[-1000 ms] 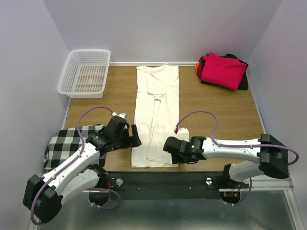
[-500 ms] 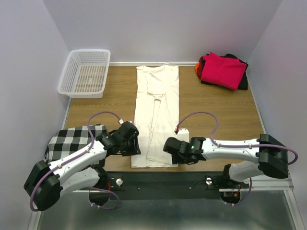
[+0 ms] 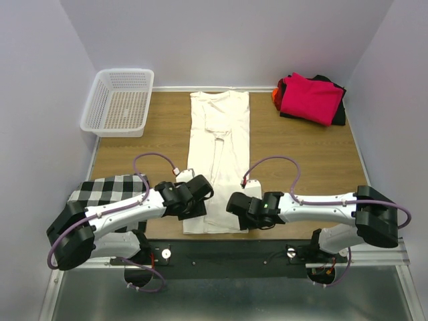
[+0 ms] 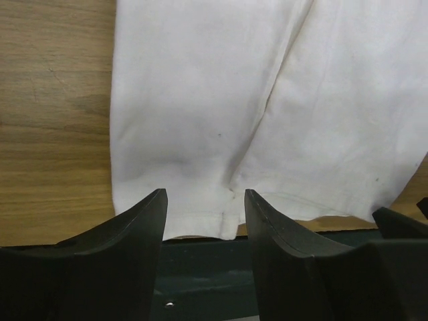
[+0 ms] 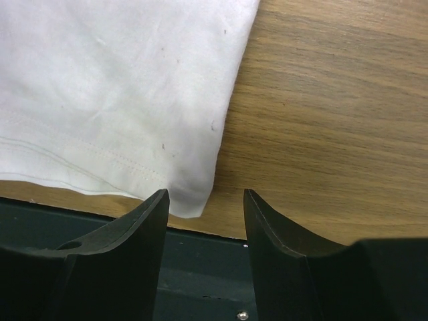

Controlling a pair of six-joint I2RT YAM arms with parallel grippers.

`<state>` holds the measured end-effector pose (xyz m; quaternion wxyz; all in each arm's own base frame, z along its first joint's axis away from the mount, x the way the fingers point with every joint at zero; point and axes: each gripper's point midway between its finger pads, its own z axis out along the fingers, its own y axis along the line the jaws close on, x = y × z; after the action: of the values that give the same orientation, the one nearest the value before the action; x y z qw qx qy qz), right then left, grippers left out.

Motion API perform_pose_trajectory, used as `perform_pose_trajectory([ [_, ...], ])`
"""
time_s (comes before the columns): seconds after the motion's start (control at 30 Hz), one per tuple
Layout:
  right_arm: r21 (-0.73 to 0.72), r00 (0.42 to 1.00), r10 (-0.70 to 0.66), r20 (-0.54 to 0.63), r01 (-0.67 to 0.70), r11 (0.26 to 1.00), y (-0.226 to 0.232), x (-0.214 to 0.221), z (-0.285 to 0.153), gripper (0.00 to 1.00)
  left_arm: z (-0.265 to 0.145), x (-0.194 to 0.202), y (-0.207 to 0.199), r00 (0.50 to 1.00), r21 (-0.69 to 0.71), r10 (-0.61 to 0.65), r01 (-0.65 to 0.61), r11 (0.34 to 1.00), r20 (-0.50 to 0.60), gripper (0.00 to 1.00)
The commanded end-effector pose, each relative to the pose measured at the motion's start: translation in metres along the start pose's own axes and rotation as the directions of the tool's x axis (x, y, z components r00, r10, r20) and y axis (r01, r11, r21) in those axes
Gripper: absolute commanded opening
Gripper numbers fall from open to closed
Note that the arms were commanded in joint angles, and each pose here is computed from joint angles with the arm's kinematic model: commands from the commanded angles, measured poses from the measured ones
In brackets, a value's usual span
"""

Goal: Fold and stack the t-shirts
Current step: Grab the bottom of the folded rectangular tshirt with both arms

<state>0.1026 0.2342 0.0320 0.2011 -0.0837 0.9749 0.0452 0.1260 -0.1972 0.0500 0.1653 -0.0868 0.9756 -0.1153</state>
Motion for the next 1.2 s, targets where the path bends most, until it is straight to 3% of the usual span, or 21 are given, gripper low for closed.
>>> perform_pose_trajectory([
  [0.0,0.002,0.998,-0.043,0.039,0.043,0.999,-0.007,-0.003,-0.002,0.57,-0.006,-0.009,0.008,0.987,-0.128,-0.126,0.139,0.982,0.101,0.6],
  [0.3,0.023,0.991,-0.124,0.039,0.124,0.992,-0.016,-0.003,0.002,0.59,0.004,0.015,0.016,0.964,-0.142,-0.258,0.264,0.954,0.059,0.61],
  [0.57,0.026,0.99,-0.138,0.04,0.137,0.99,-0.018,-0.008,0.003,0.59,-0.003,0.013,0.019,0.938,-0.146,-0.338,0.347,0.927,0.079,0.61],
  [0.8,0.007,0.992,-0.119,0.034,0.118,0.993,-0.019,-0.004,0.003,0.6,0.002,0.023,0.042,0.953,-0.316,-0.295,0.303,0.899,0.073,0.61],
  [1.17,-0.005,0.994,-0.111,0.013,0.111,0.994,-0.028,0.008,0.008,0.6,0.014,0.034,0.04,0.966,-0.369,-0.255,0.249,0.895,0.031,0.63],
])
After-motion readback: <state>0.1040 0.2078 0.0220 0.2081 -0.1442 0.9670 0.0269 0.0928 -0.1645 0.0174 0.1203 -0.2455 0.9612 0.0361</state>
